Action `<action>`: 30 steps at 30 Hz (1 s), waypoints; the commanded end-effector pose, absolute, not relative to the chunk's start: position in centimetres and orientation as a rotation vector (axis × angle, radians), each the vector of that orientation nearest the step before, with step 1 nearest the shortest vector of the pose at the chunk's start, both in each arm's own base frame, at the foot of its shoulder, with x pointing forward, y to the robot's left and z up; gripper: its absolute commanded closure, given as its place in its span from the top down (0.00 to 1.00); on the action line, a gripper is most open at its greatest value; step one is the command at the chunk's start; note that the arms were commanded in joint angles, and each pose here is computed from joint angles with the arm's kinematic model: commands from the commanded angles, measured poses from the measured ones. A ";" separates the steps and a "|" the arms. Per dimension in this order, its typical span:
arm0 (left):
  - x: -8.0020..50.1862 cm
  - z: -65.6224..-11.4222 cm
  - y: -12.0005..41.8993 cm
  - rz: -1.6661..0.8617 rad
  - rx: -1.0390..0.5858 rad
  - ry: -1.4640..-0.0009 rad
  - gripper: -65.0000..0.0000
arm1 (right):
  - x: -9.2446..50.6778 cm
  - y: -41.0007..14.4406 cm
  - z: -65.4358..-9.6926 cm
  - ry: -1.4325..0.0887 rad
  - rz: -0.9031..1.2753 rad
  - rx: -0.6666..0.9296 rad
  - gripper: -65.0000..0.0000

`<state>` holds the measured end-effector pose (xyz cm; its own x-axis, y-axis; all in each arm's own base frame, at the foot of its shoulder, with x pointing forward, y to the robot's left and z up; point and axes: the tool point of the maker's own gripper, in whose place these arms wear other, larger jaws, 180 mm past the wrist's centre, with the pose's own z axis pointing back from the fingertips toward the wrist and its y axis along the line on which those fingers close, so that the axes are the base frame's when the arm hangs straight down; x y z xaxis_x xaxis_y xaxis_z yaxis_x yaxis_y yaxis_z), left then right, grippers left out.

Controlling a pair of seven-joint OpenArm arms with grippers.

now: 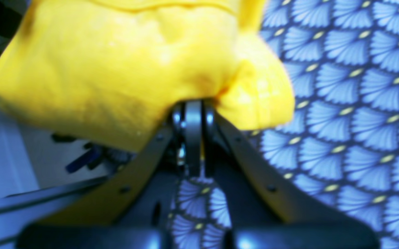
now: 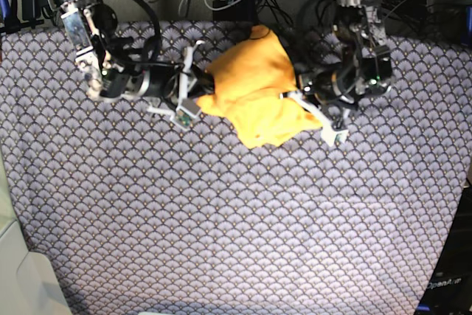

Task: Fold the T-shirt properly
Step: 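Grasp and straighten the bundle with both grippers, then release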

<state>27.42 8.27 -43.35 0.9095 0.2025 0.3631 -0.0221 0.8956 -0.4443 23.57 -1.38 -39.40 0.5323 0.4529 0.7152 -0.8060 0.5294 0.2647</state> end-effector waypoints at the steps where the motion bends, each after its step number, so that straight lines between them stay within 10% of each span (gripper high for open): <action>1: 27.8 -43.0 7.2 0.108 -0.467 -0.407 0.00 | 24.1 -1.2 -38.3 -0.669 0.822 0.653 0.00; 20: 37.8 -36.0 3.7 0.071 -0.571 -0.587 0.00 | 21.0 -3.0 -38.2 -0.638 0.867 0.625 0.00; 30: 33.4 -34.1 15.6 0.144 -0.322 -0.672 0.00 | 23.6 -8.2 -32.4 -0.835 0.805 0.461 0.00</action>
